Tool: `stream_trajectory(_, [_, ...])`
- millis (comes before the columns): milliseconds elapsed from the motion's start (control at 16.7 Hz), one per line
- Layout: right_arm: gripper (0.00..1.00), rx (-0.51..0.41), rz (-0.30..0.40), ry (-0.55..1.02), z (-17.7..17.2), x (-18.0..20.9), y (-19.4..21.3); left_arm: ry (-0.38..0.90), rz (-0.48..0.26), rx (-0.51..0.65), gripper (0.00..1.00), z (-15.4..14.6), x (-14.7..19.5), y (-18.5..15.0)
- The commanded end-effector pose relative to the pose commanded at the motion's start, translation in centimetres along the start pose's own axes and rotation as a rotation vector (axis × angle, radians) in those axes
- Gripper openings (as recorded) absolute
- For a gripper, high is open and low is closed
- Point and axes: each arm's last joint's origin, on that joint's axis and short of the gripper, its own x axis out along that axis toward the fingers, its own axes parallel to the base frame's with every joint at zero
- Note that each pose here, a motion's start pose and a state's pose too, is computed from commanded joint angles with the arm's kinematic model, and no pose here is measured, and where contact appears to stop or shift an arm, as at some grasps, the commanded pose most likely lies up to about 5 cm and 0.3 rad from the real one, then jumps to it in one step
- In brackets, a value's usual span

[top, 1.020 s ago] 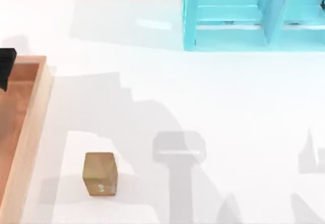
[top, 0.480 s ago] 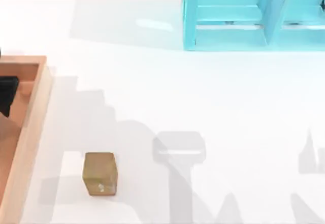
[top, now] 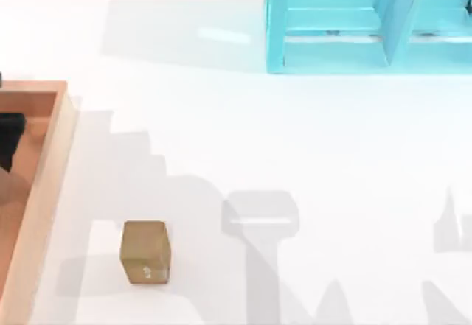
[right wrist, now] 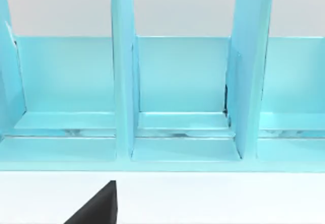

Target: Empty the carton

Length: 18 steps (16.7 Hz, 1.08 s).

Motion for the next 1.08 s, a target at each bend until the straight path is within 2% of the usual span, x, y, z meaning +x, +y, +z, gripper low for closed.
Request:
stream_trajectory(600, [1.00, 0.000, 0.000, 0.000, 0.00, 0.00, 0.00, 0.000, 0.000, 0.000, 0.02, 0.00, 0.00, 0.00])
stream_trajectory(1080, [1.00, 0.000, 0.000, 0.000, 0.00, 0.00, 0.00, 0.000, 0.000, 0.000, 0.00, 0.00, 0.00, 0.00])
